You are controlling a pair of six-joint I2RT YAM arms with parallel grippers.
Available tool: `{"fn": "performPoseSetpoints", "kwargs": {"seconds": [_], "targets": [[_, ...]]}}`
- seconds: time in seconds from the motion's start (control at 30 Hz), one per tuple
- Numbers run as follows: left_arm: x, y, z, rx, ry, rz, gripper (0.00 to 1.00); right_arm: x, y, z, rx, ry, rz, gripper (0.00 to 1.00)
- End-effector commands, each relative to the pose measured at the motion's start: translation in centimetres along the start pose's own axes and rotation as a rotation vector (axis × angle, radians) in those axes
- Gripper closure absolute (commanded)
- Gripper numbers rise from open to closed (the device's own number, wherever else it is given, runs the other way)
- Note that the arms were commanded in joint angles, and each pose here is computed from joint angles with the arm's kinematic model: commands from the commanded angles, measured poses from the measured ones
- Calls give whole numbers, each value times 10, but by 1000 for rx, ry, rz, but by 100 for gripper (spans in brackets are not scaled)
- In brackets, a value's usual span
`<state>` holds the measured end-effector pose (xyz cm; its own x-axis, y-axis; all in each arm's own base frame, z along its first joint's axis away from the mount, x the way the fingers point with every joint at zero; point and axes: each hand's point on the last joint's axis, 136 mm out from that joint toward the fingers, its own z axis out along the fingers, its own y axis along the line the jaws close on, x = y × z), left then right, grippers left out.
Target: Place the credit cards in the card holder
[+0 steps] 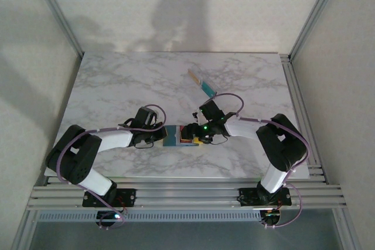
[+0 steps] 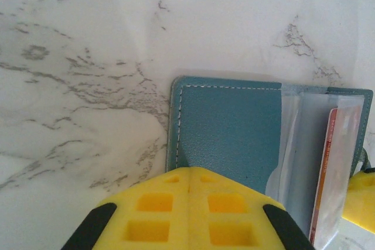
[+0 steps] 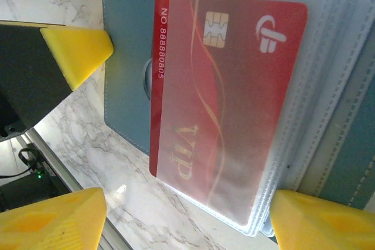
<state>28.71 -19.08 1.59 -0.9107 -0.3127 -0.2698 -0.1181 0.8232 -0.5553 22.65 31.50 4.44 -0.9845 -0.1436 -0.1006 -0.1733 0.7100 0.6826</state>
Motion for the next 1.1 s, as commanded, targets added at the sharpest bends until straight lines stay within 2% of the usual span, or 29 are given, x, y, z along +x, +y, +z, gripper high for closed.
{"fn": "performPoseSetpoints", "kwargs": {"seconds": [0.0, 0.2, 0.47, 0.93, 1.07], "targets": [[24, 33, 5, -112, 74, -42, 98, 3, 4, 5, -20, 14, -1, 32], [25, 33, 5, -114, 75, -41, 98, 0, 8, 1, -27, -2, -22, 45], [23, 31, 4, -108, 73, -38, 98, -3, 17, -2, -60, -15, -50, 55], [14, -6, -8, 45, 85, -51, 96, -14, 50, -10, -175, -44, -153, 61], [8, -10, -13, 66, 72, -62, 91, -14, 61, -6, -223, -39, -176, 62]]}}
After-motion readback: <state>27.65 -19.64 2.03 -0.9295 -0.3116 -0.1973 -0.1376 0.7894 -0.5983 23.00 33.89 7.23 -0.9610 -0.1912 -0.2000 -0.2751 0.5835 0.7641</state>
